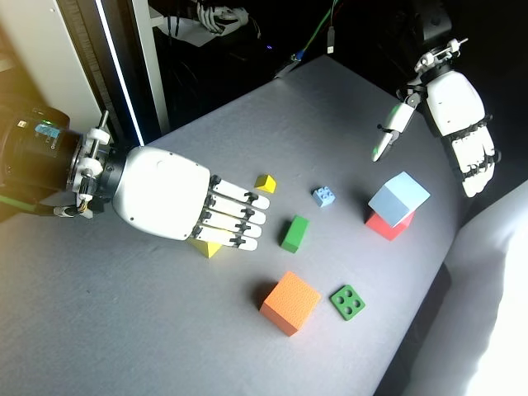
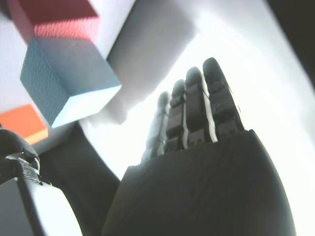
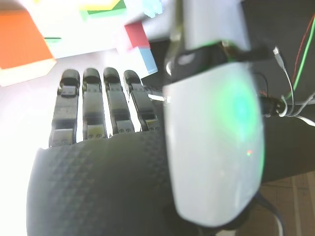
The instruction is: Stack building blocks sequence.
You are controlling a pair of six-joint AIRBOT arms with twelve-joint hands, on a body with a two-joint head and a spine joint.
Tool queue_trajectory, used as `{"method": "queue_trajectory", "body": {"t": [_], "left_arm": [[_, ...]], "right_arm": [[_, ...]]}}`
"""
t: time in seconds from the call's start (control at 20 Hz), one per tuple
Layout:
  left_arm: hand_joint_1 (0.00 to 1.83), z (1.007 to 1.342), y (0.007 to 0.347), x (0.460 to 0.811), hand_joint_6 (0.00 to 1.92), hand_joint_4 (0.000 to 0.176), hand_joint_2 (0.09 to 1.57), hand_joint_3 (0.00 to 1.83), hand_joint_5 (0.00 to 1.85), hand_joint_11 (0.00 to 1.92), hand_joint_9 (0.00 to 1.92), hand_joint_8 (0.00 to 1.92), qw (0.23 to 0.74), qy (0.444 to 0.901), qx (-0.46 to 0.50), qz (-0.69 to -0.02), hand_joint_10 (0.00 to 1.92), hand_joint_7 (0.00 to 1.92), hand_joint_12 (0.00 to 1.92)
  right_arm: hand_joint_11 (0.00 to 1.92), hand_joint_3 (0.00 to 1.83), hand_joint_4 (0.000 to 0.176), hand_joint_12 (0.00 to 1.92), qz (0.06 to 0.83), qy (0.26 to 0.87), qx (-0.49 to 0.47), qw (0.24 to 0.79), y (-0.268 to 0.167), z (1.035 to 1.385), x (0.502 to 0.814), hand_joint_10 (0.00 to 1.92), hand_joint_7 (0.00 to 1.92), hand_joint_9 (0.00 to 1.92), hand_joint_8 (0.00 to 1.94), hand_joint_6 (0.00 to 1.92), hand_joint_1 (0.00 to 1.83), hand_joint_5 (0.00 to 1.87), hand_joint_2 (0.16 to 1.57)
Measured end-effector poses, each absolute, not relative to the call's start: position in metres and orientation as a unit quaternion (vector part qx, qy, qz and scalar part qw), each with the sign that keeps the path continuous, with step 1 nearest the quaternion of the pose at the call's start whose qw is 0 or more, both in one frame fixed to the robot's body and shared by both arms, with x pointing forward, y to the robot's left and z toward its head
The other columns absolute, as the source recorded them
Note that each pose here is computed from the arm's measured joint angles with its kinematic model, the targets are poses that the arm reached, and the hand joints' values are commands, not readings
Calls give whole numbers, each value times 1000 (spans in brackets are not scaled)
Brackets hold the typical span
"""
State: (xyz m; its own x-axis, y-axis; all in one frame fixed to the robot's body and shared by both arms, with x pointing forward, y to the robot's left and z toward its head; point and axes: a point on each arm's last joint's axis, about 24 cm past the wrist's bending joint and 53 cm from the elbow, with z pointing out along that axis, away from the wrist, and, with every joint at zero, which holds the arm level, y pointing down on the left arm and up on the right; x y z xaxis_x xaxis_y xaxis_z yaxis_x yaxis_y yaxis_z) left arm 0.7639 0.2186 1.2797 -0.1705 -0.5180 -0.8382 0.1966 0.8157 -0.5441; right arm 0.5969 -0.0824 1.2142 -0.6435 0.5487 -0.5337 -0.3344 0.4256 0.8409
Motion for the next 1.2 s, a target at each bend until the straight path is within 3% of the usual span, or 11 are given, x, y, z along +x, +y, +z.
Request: {"method": "queue_trajectory", "body": {"t": [0.05, 0.1, 0.15, 0.4, 0.45, 0.55, 0.65, 0.75, 0.85, 1.05, 1.2], "left_arm": [[475, 1275, 220, 760, 14, 0, 774, 0, 42, 0, 100, 11, 632, 715, -112, -277, 9, 74, 278], [436, 1269, 222, 756, 1, 0, 786, 0, 5, 0, 44, 4, 629, 720, -111, -273, 2, 24, 94], [420, 1265, 225, 754, 0, 0, 802, 0, 35, 0, 74, 0, 627, 722, -112, -269, 0, 58, 233], [433, 1243, 255, 739, 2, 0, 819, 4, 19, 0, 64, 4, 622, 738, -123, -233, 5, 65, 154], [442, 1234, 260, 733, 0, 0, 802, 0, 82, 0, 122, 5, 615, 744, -127, -228, 5, 129, 302], [453, 1224, 265, 723, 1, 0, 801, 1, 77, 0, 118, 2, 608, 749, -133, -226, 3, 129, 284], [457, 1215, 269, 711, 6, 0, 804, 1, 104, 0, 141, 6, 601, 757, -131, -223, 7, 155, 398], [396, 1207, 270, 697, 2, 0, 826, 7, 105, 0, 156, 3, 593, 763, -126, -224, 4, 163, 402], [424, 1202, 264, 684, 2, 0, 815, 0, 106, 0, 150, 1, 586, 766, -120, -235, 0, 161, 361], [466, 1194, 221, 654, 10, 0, 816, 0, 125, 0, 163, 7, 563, 776, -60, -279, 12, 170, 406], [469, 1195, 188, 630, 4, 0, 826, 3, 121, 0, 179, 9, 551, 773, 6, -314, 12, 192, 386]], "right_arm": [[4, 4, 0, 200, 532, 735, 73, 415, -81, 1214, 597, 0, 0, 0, 0, 0, 1365, 0, 860], [0, 9, 0, 321, 532, 735, 70, 414, -80, 1213, 596, 0, 0, 0, 0, 0, 1348, 0, 878], [0, 13, 0, 330, 532, 737, 69, 412, -78, 1210, 595, 0, 0, 0, 0, 0, 1315, 0, 892], [0, 0, 0, 524, 538, 741, 84, 393, -69, 1200, 593, 7, 10, 22, 2, 6, 1313, 23, 865], [0, 4, 0, 496, 540, 740, 91, 390, -67, 1200, 594, 0, 0, 2, 0, 0, 1299, 2, 886], [0, 2, 0, 522, 541, 743, 94, 384, -63, 1196, 594, 1, 0, 3, 0, 1, 1307, 3, 883], [0, 6, 0, 464, 542, 745, 91, 379, -58, 1193, 593, 0, 0, 0, 0, 1, 1305, 1, 897], [0, 5, 0, 556, 540, 748, 87, 376, -54, 1188, 592, 5, 13, 21, 2, 4, 1283, 17, 907], [0, 5, 0, 523, 539, 749, 89, 374, -52, 1185, 595, 2, 9, 17, 2, 4, 1278, 24, 915], [0, 3, 0, 626, 531, 756, 96, 371, -56, 1173, 601, 10, 20, 46, 5, 8, 1274, 24, 945], [0, 8, 0, 573, 528, 756, 105, 372, -59, 1168, 607, 1, 20, 32, 2, 6, 1264, 37, 973]]}}
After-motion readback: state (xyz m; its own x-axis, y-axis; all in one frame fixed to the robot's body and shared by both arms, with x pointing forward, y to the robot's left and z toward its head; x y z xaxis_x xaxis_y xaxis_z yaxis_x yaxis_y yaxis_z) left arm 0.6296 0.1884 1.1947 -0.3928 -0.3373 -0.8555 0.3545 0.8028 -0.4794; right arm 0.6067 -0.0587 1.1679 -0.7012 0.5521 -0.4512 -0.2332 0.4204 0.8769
